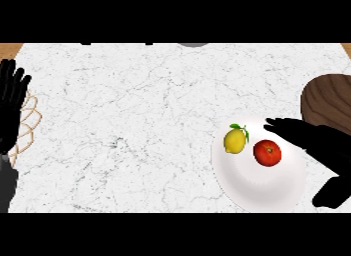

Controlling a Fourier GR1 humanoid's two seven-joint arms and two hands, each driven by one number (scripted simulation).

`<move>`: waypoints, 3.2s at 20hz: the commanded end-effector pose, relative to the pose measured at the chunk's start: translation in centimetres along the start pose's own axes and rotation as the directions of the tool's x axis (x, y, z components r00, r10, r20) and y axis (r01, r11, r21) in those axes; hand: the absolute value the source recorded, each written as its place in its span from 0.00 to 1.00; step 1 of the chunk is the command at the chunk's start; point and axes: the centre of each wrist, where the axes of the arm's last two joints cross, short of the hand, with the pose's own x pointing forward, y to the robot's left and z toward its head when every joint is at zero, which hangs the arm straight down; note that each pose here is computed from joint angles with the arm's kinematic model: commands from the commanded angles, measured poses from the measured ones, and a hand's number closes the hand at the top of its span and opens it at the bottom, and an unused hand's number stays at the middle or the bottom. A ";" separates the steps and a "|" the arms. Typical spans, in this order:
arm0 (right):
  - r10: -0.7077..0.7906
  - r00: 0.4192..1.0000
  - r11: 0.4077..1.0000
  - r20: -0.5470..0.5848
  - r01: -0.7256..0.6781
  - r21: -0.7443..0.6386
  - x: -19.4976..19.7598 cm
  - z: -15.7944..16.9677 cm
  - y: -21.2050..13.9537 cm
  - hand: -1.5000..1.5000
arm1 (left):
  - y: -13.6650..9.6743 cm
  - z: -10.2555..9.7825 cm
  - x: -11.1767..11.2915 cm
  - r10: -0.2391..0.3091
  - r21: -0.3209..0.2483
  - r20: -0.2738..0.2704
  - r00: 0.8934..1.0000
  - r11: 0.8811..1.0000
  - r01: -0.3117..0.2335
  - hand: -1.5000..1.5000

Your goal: Pick the tomato from the plate and place it in the bowl

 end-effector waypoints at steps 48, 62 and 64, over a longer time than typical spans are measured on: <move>-0.182 0.615 0.956 -0.767 -0.071 -0.283 -20.3 25.9 2.1 1.00 | 2.9 1.5 -0.5 -0.009 0.111 -0.018 1.000 0.994 0.011 0.50; -0.290 0.755 0.739 -0.588 -0.214 -0.639 -18.4 41.7 -4.4 1.00 | -0.1 0.9 0.5 -0.003 0.019 -0.015 1.000 1.000 0.004 0.50; -0.319 0.791 0.708 -0.522 -0.167 -0.686 -18.4 41.9 -5.0 1.00 | -0.2 0.5 1.1 -0.008 0.030 0.008 1.000 1.000 0.007 0.50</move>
